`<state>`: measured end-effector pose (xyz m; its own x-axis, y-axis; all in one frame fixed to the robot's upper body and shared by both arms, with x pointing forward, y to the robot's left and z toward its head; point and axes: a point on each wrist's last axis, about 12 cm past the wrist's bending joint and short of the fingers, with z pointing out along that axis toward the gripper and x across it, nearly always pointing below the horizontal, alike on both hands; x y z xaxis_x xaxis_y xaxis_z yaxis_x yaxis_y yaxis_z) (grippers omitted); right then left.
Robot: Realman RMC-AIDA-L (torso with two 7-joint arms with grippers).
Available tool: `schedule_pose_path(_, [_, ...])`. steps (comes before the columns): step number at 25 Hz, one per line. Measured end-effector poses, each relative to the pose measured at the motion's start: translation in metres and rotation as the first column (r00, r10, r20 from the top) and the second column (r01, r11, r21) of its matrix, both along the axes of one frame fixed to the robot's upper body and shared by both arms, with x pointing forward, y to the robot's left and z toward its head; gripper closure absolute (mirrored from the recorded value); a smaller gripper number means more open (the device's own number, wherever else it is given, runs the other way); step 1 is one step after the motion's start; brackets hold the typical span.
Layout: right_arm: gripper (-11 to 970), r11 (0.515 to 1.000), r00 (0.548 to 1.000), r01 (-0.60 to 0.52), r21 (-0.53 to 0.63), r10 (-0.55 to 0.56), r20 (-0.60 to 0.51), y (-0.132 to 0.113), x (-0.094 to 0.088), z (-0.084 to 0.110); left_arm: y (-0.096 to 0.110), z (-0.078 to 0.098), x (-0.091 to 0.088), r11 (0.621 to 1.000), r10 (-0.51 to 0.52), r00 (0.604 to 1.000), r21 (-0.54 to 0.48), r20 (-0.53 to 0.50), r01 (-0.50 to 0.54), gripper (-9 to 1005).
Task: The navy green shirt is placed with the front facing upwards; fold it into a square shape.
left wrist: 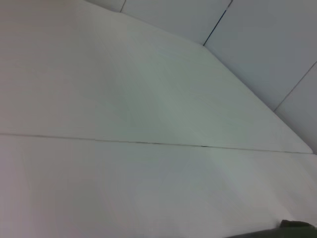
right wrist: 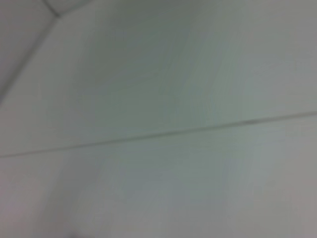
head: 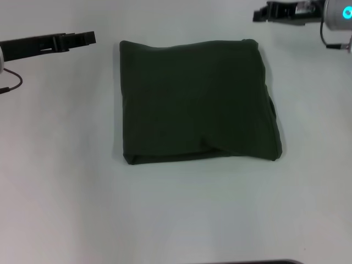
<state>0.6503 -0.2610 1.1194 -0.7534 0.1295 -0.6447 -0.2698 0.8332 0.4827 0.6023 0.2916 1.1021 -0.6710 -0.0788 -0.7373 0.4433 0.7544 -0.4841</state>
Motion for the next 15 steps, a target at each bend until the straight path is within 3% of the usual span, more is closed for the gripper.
schedule_pose_path(3, [959, 0.997, 0.998, -0.062, 0.035, 0.062, 0.008, 0.005, -0.001, 0.014, -0.003, 0.003, -0.002, 0.999, -0.04, 0.999, -0.022, -0.013, 0.04, 400])
schedule_pose_path(6, [959, 0.991, 0.991, -0.131, 0.021, 0.13, 0.024, 0.014, -0.002, 0.015, -0.015, 0.007, -0.011, 0.985, -0.161, 0.986, -0.068, -0.049, 0.158, 408])
schedule_pose_path(11, [958, 0.971, 0.969, -0.238, -0.01, 0.238, 0.072, 0.022, -0.004, 0.027, -0.053, 0.013, -0.034, 0.908, -0.403, 0.911, -0.157, -0.086, 0.387, 423])
schedule_pose_path(15, [957, 0.967, 0.965, -0.254, 0.015, 0.252, 0.064, 0.02, -0.002, 0.044, -0.07, 0.016, -0.041, 0.878, -0.456, 0.887, -0.194, -0.067, 0.437, 434])
